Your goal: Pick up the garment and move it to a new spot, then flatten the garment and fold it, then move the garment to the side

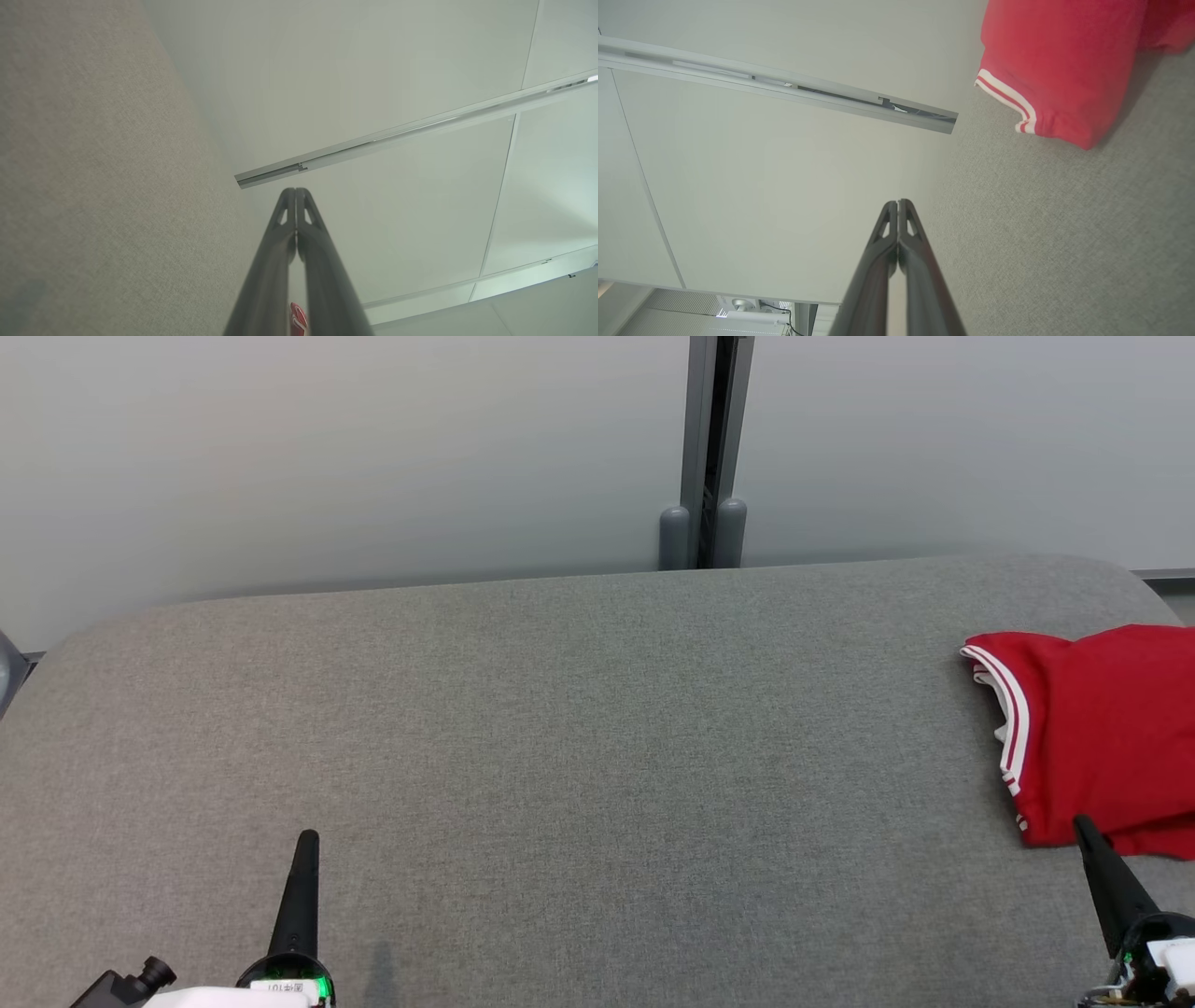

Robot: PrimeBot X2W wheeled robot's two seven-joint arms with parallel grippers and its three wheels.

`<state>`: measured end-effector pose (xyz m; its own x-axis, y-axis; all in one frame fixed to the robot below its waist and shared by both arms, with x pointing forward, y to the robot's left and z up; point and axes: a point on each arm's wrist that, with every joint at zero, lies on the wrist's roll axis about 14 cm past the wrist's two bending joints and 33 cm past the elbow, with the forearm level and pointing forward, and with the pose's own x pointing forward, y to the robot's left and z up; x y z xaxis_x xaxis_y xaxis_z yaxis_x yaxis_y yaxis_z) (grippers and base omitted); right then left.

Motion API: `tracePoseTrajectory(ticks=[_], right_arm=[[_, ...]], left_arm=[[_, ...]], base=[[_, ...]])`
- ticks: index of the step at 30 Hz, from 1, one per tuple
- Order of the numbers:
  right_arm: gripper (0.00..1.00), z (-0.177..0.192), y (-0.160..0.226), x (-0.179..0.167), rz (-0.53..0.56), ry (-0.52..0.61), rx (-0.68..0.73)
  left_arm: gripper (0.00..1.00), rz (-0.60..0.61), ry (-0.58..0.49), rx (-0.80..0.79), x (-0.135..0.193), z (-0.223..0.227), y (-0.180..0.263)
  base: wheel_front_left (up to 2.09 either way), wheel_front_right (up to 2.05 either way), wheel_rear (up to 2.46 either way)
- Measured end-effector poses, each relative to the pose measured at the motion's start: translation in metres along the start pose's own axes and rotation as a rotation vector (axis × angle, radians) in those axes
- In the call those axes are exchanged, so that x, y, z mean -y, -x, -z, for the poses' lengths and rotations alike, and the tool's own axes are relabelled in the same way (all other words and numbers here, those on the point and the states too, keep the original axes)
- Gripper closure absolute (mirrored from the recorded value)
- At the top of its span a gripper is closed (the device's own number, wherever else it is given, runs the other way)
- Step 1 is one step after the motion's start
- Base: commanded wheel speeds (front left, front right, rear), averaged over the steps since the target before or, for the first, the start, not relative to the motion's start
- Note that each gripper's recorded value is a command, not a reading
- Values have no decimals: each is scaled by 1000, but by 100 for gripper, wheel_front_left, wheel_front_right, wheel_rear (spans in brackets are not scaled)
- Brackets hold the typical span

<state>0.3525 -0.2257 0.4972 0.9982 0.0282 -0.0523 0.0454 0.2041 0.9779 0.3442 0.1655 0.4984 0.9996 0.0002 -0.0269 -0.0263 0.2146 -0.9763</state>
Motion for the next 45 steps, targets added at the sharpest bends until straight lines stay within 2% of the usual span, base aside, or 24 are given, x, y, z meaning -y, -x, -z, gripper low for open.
tracePoseTrajectory(ticks=[29, 45], right_arm=[[100, -10, -1, -3, -42, -202, 14], [100, -10, -1, -2, -43, -211, 14]], left_arm=[[100, 10, 216, 22, 1, 1, -1], [100, 10, 223, 23, 1, 1, -1]], base=[[0, 0, 0], [0, 0, 0]])
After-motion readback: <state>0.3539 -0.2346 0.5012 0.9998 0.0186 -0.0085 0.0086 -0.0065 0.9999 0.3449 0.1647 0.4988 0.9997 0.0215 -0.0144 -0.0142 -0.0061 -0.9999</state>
